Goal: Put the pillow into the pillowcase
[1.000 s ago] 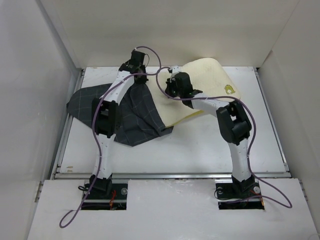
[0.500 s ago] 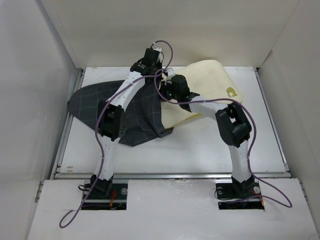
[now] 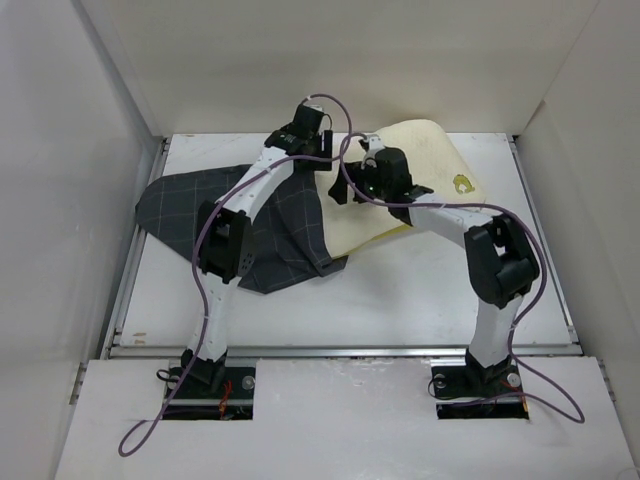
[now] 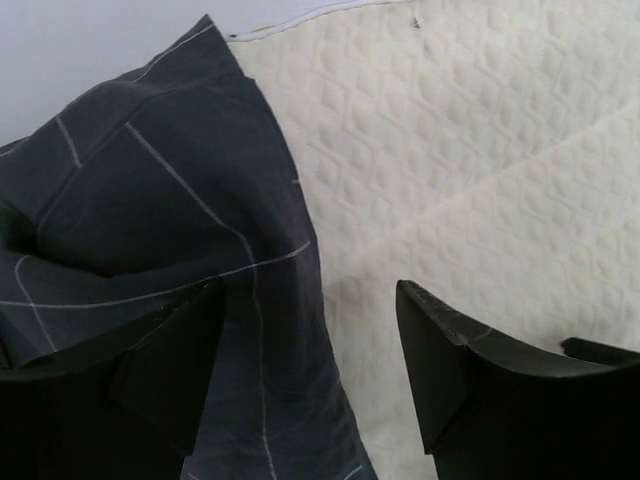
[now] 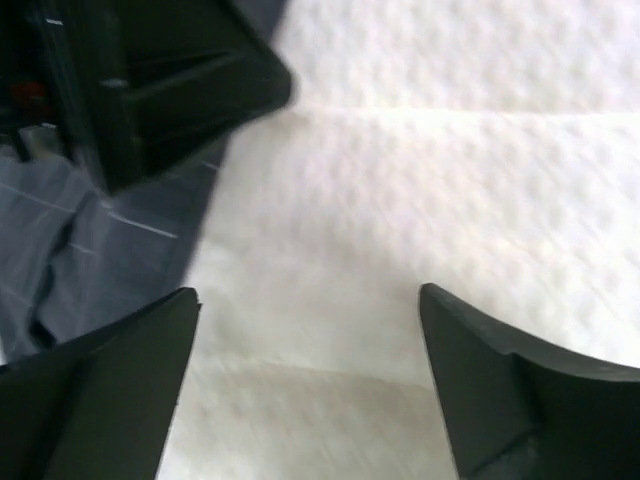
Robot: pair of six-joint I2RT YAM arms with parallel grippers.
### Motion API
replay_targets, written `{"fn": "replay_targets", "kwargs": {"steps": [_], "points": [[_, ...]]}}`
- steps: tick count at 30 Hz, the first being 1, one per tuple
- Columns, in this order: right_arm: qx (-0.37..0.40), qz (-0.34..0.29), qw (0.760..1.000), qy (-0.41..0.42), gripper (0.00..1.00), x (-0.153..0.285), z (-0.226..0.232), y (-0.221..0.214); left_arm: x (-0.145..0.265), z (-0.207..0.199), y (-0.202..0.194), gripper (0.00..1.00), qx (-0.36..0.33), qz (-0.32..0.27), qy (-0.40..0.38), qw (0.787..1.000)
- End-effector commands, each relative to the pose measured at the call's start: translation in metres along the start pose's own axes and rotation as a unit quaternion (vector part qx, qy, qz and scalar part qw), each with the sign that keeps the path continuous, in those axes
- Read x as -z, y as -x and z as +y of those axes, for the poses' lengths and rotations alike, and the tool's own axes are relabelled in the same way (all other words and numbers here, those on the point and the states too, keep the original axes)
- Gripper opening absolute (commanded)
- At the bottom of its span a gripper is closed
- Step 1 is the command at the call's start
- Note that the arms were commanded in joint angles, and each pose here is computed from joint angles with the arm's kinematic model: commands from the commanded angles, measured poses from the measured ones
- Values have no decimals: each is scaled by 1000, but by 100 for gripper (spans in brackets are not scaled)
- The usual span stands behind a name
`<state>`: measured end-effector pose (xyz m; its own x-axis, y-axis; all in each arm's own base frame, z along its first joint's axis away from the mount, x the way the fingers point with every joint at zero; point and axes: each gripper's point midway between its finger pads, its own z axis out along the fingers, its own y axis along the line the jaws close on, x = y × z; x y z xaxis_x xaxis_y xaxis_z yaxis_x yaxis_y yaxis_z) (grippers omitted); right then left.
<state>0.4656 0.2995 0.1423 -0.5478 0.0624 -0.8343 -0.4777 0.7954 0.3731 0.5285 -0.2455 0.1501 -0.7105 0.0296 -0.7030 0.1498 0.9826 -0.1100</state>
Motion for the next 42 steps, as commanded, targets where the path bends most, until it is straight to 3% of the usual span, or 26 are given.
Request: {"fn": "replay_targets", "kwargs": {"steps": [1, 3, 7, 8, 9, 13, 14, 16, 17, 18, 20, 25, 30, 36, 42], "points": [[52, 1, 998, -23, 100, 17, -9, 13, 26, 16, 19, 67, 1, -24, 35, 999], [67, 11, 996, -62, 100, 22, -24, 20, 26, 20, 20, 67, 6, -28, 46, 999], [89, 54, 981, -162, 100, 19, -66, 8, 21, 30, 13, 48, 3, -21, 72, 997], [82, 63, 977, -184, 100, 18, -75, 1, 17, 30, 9, 37, 2, -16, 73, 997], [83, 68, 972, -210, 100, 19, -84, -1, 13, 31, 6, 32, -3, -12, 75, 997], [74, 114, 965, -226, 100, 5, -97, -23, 7, 25, 5, 12, -9, -7, 59, 998], [64, 158, 957, -235, 100, 0, -107, -53, 10, 22, 10, 8, -7, -12, 52, 999], [54, 194, 958, -205, 78, -10, -102, -74, 12, 19, 15, 0, -6, -18, 44, 999], [52, 205, 956, -201, 13, -13, -103, -81, 14, 18, 19, 0, -5, -23, 43, 999], [41, 209, 956, -200, 0, -15, -102, -87, 18, 16, 22, 0, -9, -26, 37, 999], [37, 206, 961, -179, 0, -12, -97, -96, 29, 11, 38, 0, -12, -50, 23, 998], [18, 28, 996, -83, 0, 9, -33, 8, 58, -27, 53, 0, -45, -71, -45, 995], [-2, -60, 998, -8, 0, 27, 10, 65, 90, -74, 65, 0, -76, -94, -115, 986], [-60, -133, 989, -27, 0, 23, 22, 83, 106, -104, 59, 0, -80, -92, -156, 980], [-146, -208, 952, -169, 0, 37, -35, 83, 92, -110, 2, 0, -70, -13, -156, 985]]}}
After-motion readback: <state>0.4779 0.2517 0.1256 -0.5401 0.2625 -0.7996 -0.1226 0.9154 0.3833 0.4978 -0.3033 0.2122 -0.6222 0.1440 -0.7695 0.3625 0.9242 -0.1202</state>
